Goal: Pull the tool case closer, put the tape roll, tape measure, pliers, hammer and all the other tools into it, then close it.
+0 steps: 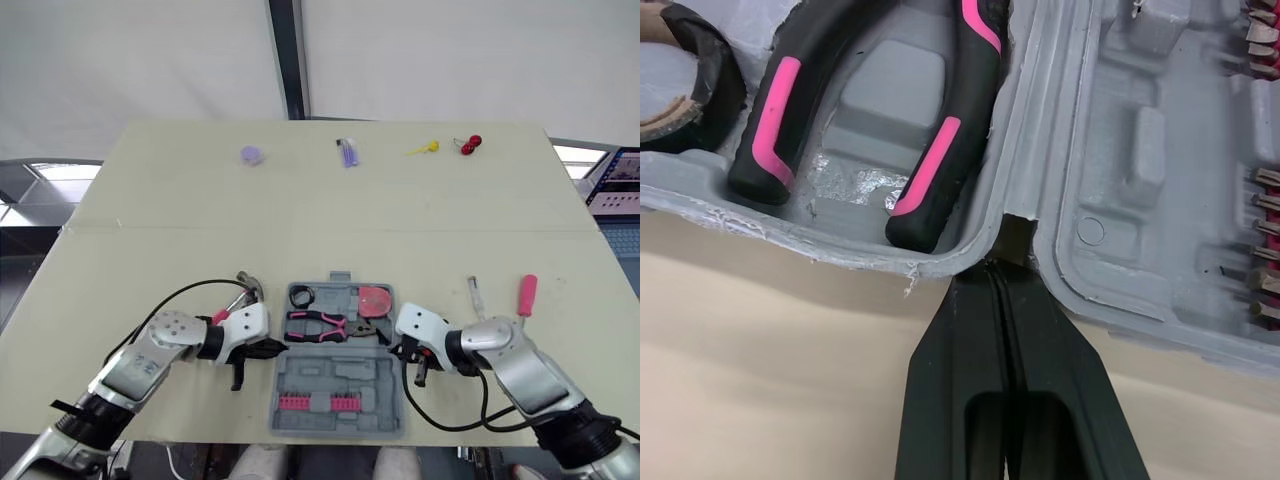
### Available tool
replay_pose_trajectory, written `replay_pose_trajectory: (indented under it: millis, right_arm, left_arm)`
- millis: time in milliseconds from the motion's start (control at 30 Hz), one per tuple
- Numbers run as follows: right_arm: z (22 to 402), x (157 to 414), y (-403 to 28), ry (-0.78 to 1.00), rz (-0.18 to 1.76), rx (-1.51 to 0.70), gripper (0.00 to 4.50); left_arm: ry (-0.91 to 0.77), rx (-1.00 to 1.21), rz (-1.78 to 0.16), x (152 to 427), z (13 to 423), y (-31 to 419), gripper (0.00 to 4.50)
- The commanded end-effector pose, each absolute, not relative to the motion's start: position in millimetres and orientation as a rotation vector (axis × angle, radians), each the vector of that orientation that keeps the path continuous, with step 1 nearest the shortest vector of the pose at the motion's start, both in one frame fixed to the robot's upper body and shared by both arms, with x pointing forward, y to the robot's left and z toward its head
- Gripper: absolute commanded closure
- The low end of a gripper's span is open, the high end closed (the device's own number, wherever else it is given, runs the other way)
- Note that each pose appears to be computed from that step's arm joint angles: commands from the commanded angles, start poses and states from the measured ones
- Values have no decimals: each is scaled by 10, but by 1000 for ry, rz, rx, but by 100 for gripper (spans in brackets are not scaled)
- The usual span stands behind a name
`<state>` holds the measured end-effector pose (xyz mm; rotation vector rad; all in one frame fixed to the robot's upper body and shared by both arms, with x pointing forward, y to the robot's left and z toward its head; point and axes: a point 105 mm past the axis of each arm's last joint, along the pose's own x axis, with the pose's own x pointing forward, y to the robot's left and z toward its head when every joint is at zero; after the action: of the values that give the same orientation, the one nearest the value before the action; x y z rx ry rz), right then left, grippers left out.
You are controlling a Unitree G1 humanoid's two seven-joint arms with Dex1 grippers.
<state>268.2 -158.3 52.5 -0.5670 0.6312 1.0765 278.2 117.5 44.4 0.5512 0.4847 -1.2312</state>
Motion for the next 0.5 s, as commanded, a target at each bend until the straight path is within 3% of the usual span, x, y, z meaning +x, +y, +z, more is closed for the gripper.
replay_pose_trajectory:
  millis: [33,500]
  right_arm:
    - [637,2773,-1544,554,1060,-585,448]
    - [650,2852,-1529,527,1039,-599,448]
  left_arm:
    - [417,580,-1191,2910,542,1142,450]
    - [398,590,-1193,2942,575,1131,450]
